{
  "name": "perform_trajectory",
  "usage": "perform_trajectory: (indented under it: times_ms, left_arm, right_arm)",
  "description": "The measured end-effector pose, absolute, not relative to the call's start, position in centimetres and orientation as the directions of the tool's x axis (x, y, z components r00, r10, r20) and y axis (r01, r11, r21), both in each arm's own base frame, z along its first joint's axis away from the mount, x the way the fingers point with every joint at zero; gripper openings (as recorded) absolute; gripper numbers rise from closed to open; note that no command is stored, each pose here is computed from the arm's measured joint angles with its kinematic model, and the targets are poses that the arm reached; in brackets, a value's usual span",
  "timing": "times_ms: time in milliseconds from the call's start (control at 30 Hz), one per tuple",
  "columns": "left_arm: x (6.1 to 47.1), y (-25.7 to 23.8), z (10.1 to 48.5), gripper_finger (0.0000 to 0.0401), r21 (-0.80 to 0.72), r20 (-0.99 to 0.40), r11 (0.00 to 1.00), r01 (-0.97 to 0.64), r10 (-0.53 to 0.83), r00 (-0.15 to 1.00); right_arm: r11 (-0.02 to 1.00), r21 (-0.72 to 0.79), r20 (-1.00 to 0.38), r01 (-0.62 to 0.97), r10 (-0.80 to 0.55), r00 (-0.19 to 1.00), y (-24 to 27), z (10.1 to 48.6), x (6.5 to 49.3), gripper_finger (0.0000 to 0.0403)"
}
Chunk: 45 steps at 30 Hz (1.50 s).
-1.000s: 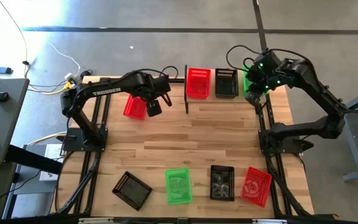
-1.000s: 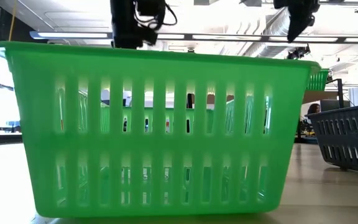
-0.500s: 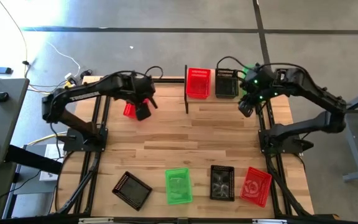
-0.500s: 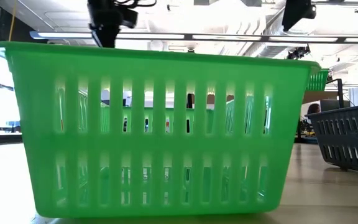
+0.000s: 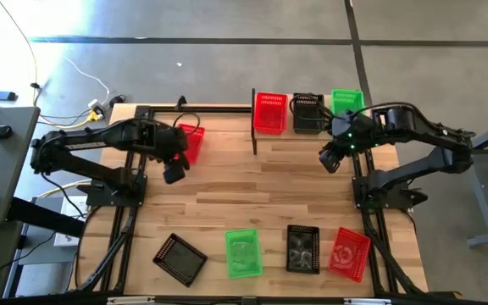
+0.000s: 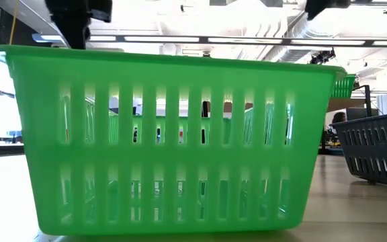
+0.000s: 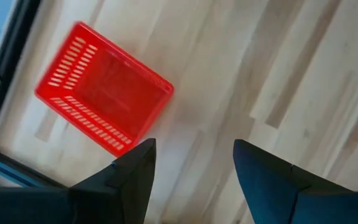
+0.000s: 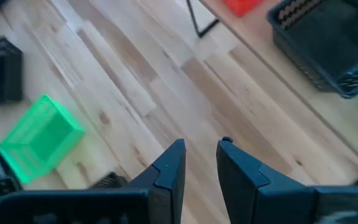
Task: Stack baskets on shelf by color
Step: Stack the top red basket on top of the other red basket on the shelf
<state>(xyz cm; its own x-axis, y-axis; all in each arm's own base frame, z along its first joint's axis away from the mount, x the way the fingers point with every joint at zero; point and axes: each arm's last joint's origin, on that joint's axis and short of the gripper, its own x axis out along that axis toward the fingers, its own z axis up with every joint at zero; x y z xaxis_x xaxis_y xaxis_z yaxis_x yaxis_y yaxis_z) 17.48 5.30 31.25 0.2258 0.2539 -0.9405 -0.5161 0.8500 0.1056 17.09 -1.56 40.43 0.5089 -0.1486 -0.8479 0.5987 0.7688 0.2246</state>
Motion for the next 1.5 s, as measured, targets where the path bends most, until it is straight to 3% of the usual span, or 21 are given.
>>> perform_trajectory:
  times_ms: [333,567,900,1167,1500]
  left_arm:
    - [16.5,3.9,29.1,0.0207,0.102,-0.953,0.834,-0.543,0.239,0.187]
    - [16.4,3.3,27.4,0.0207,0.118,-0.962,0.853,-0.509,0.225,0.155]
    - [17.2,3.3,26.0,0.0207,0.164,-0.947,0.945,-0.284,0.231,0.223]
    - [18.3,3.7,26.3,0.0207,0.345,-0.895,0.938,-0.018,0.335,0.294]
    - [18.5,5.9,25.5,0.0207,0.323,-0.922,0.946,0.037,0.305,0.238]
  right_arm:
    - [0.754,0.316,-0.800,0.576,-0.114,0.588,0.7,40.6,18.8,0.0079]
    - [0.786,0.283,-0.830,0.550,-0.088,0.551,2.0,39.4,21.1,0.0079]
    - [0.821,0.253,-0.858,0.511,-0.053,0.511,3.9,37.6,23.9,0.0079]
    - [0.842,0.277,-0.815,0.462,-0.049,0.578,5.3,37.8,24.5,0.0079]
    - [0.876,0.210,-0.807,0.435,-0.096,0.583,5.4,37.9,24.5,0.0079]
